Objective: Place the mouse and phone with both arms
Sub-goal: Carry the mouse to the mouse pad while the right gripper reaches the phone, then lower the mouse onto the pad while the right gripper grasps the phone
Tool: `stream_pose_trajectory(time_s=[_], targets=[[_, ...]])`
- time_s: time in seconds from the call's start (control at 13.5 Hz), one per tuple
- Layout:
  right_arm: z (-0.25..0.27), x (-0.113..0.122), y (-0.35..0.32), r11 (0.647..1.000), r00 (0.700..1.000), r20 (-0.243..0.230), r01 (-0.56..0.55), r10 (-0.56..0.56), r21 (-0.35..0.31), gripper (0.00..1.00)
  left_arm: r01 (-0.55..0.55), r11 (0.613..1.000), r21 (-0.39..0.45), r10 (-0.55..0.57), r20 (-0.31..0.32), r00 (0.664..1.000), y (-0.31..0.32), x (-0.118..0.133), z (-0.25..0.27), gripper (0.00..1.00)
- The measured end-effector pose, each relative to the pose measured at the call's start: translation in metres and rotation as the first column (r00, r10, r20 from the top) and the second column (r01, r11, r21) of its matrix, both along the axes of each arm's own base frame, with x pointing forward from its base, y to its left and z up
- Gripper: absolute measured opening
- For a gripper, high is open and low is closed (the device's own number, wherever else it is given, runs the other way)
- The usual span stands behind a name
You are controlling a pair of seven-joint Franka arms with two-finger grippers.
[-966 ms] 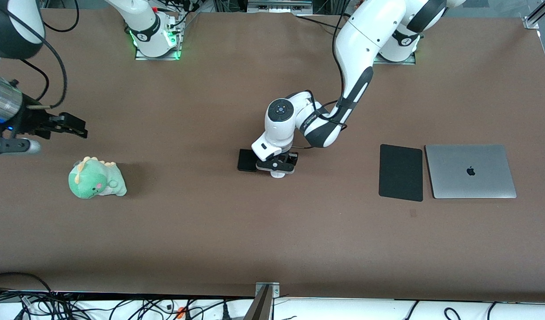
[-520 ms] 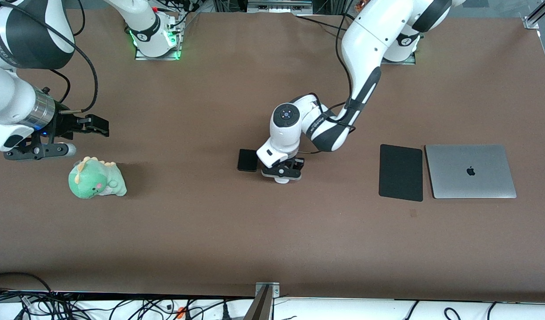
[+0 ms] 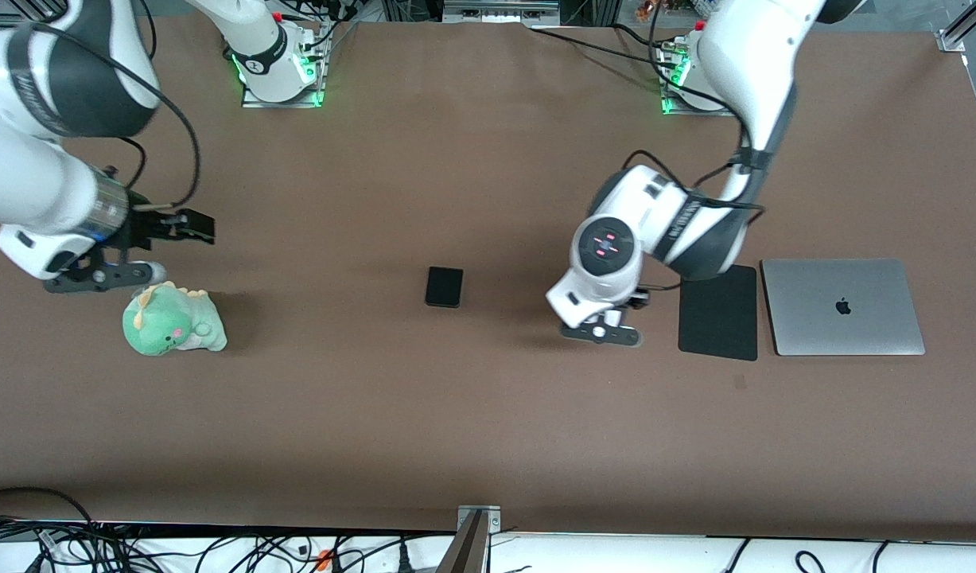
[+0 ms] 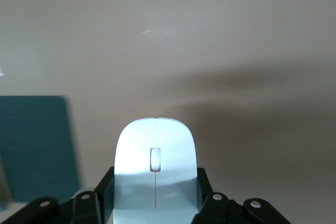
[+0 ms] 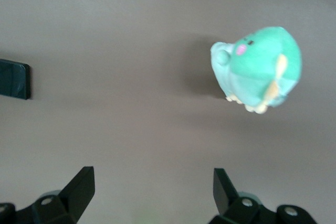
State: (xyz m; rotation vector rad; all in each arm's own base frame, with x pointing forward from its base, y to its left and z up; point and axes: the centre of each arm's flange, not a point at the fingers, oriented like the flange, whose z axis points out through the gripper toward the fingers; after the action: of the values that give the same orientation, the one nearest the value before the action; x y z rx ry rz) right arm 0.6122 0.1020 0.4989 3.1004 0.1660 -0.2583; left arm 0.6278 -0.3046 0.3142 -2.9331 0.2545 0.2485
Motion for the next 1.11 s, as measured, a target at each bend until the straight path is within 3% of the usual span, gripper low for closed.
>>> stream_pose_trajectory(time_s=[0.37, 0.59, 0.89, 1.11], targets=[[-0.062, 0.010, 0.105, 0.987, 0.988, 0.024, 0.153, -0.154, 0.049, 1.00, -0.025, 1.000, -0.002, 0.024, -0.099, 0.995, 0.133, 0.037, 0.000, 0.62], [-0.094, 0.012, 0.153, 0.965, 0.966, 0.057, 0.248, -0.253, 0.083, 1.00, -0.037, 0.998, -0.055, 0.029, -0.139, 0.990, 0.210, 0.049, -0.019, 0.62], [-0.156, 0.001, 0.233, 0.948, 0.941, 0.130, 0.299, -0.312, 0.113, 1.00, -0.057, 0.993, -0.102, 0.043, -0.134, 0.990, 0.245, 0.038, -0.083, 0.62], [-0.209, -0.014, 0.271, 0.955, 0.945, 0.156, 0.271, -0.287, 0.117, 1.00, -0.063, 0.991, -0.121, 0.050, -0.109, 0.993, 0.255, 0.023, -0.117, 0.62]])
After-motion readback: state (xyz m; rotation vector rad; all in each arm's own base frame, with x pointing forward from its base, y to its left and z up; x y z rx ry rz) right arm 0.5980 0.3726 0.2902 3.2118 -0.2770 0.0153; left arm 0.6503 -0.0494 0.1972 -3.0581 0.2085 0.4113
